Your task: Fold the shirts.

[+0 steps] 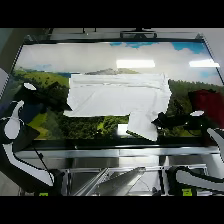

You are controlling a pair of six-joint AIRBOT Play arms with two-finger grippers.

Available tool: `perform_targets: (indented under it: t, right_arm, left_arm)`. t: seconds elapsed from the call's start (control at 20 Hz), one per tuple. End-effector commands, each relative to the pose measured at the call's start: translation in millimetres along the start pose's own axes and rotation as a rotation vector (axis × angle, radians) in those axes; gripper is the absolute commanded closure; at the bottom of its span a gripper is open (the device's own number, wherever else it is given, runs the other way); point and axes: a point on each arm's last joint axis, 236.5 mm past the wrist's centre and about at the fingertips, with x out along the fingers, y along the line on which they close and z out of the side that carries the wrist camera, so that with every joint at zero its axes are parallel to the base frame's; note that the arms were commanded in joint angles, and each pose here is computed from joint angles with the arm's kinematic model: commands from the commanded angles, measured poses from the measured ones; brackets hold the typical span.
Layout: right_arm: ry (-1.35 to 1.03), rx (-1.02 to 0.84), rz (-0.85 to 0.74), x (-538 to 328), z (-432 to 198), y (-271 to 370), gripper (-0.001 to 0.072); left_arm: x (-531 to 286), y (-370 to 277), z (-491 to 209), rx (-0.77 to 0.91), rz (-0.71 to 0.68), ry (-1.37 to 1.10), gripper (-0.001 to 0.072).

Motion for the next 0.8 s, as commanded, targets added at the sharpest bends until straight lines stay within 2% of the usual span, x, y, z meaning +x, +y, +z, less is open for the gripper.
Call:
perform_targets:
  t: [0.0, 0.15, 0.3, 0.4, 0.6, 0.75]
  right_arm:
    - [-0.026, -0.028, 0.007, -24.6, 5.9, 3.7, 0.0694]
    - [-0.040, 0.017, -0.110, -57.8, 0.8, -33.1, 0.0694]
    - [-0.080, 0.011, -0.096, -73.1, 4.3, -30.9, 0.0694]
    - [-0.130, -0.036, -0.034, -77.9, 16.3, -11.4, 0.0694]
    - [-0.341, -0.125, 0.174, -117.4, 80.7, 61.7, 0.0694]
    - [-0.468, -0.190, 0.210, -146.3, 129.4, 97.9, 0.0694]
  left_arm:
    - [-15.5, -1.0, -5.9, -0.003, -0.022, 0.021, 0.0688]
    - [-32.6, 14.7, -12.1, -0.064, -0.044, 0.005, 0.0688]
    - [-40.7, 19.8, -18.1, -0.086, -0.062, 0.009, 0.0688]
    - [-41.7, 18.5, -17.1, -0.099, -0.069, 0.004, 0.0688]
    - [-52.0, 1.5, 3.4, -0.038, -0.062, -0.043, 0.0687]
    - [-69.6, -14.3, 38.2, 0.055, -0.001, -0.139, 0.0685]
